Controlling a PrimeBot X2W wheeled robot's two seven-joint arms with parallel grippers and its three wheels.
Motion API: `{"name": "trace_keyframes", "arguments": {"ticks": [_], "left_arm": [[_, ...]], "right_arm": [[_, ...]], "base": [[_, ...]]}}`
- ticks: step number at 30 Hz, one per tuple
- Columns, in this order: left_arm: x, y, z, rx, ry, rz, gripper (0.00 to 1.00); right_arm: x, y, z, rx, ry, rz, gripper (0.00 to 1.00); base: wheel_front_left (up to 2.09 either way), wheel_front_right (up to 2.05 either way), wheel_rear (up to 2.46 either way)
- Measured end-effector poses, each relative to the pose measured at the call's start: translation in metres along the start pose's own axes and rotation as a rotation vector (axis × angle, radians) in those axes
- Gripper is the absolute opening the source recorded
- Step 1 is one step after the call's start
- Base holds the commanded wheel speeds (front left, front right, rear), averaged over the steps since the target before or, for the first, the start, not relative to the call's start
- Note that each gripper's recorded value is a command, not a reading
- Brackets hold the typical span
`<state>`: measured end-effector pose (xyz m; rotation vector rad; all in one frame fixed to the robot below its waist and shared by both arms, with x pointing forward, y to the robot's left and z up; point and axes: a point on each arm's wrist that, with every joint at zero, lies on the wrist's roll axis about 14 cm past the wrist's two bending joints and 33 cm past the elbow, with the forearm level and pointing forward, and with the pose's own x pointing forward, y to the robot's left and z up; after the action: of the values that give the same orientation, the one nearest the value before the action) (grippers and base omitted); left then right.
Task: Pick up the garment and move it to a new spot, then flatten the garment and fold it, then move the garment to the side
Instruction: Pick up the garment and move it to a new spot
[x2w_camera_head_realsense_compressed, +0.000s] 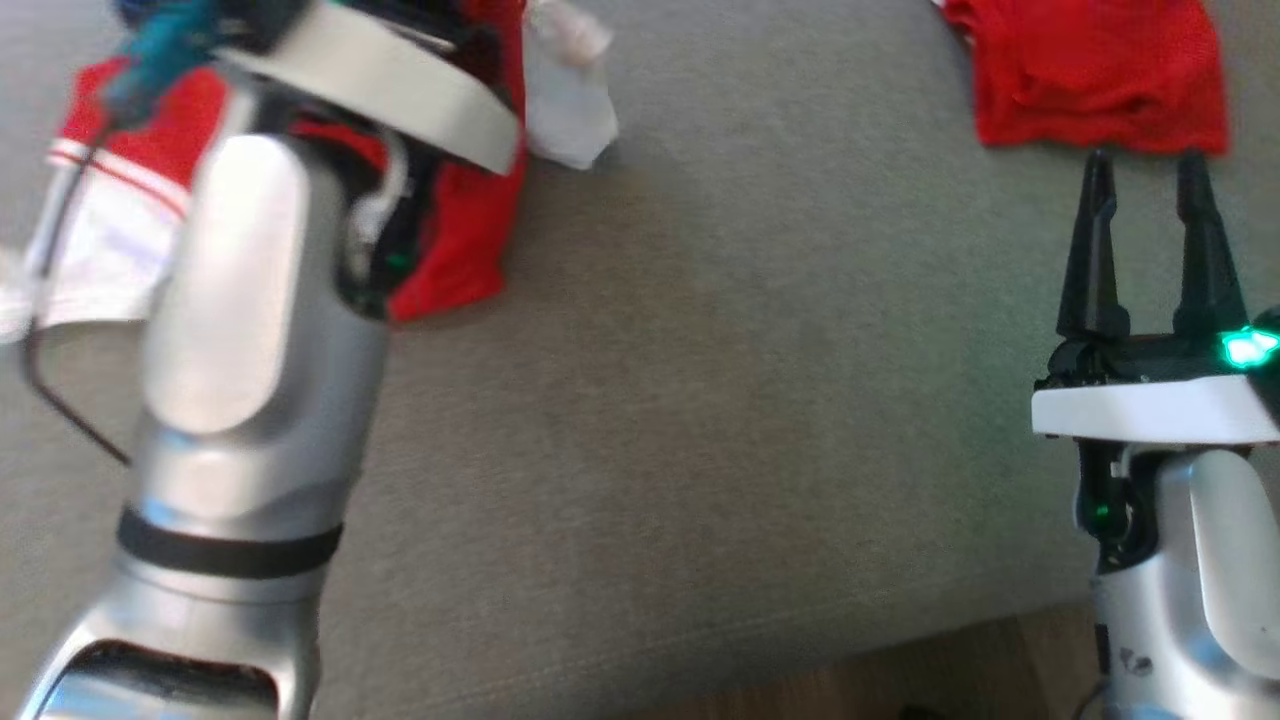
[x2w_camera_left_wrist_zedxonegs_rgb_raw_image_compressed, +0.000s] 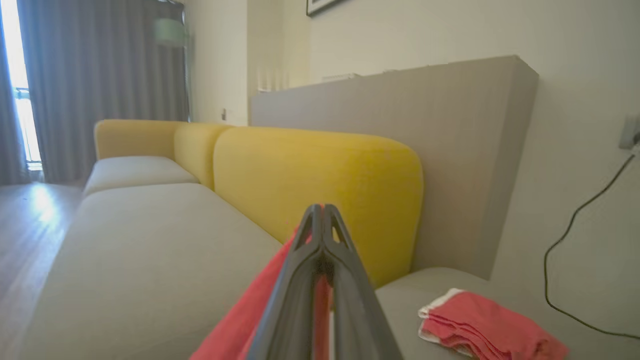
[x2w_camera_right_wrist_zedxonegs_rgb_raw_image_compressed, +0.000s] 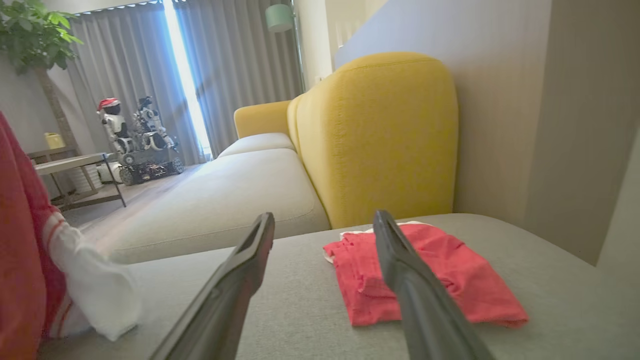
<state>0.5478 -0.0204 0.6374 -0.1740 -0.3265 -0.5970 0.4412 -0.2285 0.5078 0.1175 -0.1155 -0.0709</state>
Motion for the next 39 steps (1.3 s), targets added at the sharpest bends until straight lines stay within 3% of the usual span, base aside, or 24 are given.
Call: {"name": "trace_keyframes", "arguments": {"ticks": [8, 9, 11, 12, 13, 14, 15, 18, 24, 30, 35, 39], "left_arm": [[0.006, -0.107, -0.087, -0.223, 0.152, -0.215, 0.00], [0.003, -0.122, -0.096, -0.246, 0.175, -0.242, 0.09], [-0.006, -0.147, -0.115, -0.276, 0.225, -0.294, 0.13], [-0.011, -0.158, -0.123, -0.290, 0.249, -0.320, 0.24], [-0.016, -0.169, -0.130, -0.303, 0.267, -0.348, 0.45], [-0.022, -0.178, -0.135, -0.308, 0.282, -0.368, 0.88], [-0.027, -0.185, -0.138, -0.314, 0.292, -0.388, 1.00], [-0.039, -0.192, -0.146, -0.302, 0.328, -0.413, 1.00], [-0.030, -0.151, -0.135, -0.279, 0.303, -0.259, 1.00], [-0.014, -0.065, -0.067, -0.201, 0.099, -0.037, 1.00], [-0.070, 0.004, -0.053, -0.124, 0.093, 0.159, 1.00], [-0.134, 0.041, -0.053, -0.106, 0.137, 0.320, 1.00]], "right_arm": [[-0.015, -0.041, 0.005, -0.013, -0.001, -0.114, 1.00], [-0.017, -0.045, 0.005, -0.016, 0.002, -0.126, 1.00], [-0.021, -0.051, 0.005, -0.019, 0.008, -0.144, 1.00], [-0.023, -0.054, 0.005, -0.022, 0.009, -0.152, 1.00], [-0.025, -0.057, 0.006, -0.026, 0.011, -0.160, 1.00], [-0.026, -0.059, 0.006, -0.030, 0.012, -0.166, 1.00], [-0.026, -0.060, 0.006, -0.032, 0.013, -0.169, 1.00], [-0.025, -0.057, 0.007, -0.026, 0.007, -0.161, 1.00], [-0.015, -0.037, 0.009, -0.003, -0.012, -0.103, 1.00], [-0.005, -0.007, 0.010, 0.001, -0.024, -0.017, 1.00], [-0.005, 0.023, 0.002, 0.004, -0.004, 0.064, 1.00], [-0.010, 0.042, -0.005, 0.015, 0.016, 0.113, 1.00]], "base": [[0.00, 0.00, 0.00], [0.00, 0.00, 0.00], [0.00, 0.00, 0.00], [0.00, 0.00, 0.00], [0.00, 0.00, 0.00], [0.00, 0.00, 0.00], [0.00, 0.00, 0.00], [0.00, 0.00, 0.00], [0.00, 0.00, 0.00], [0.00, 0.00, 0.00], [0.00, 0.00, 0.00], [0.00, 0.00, 0.00]]}}
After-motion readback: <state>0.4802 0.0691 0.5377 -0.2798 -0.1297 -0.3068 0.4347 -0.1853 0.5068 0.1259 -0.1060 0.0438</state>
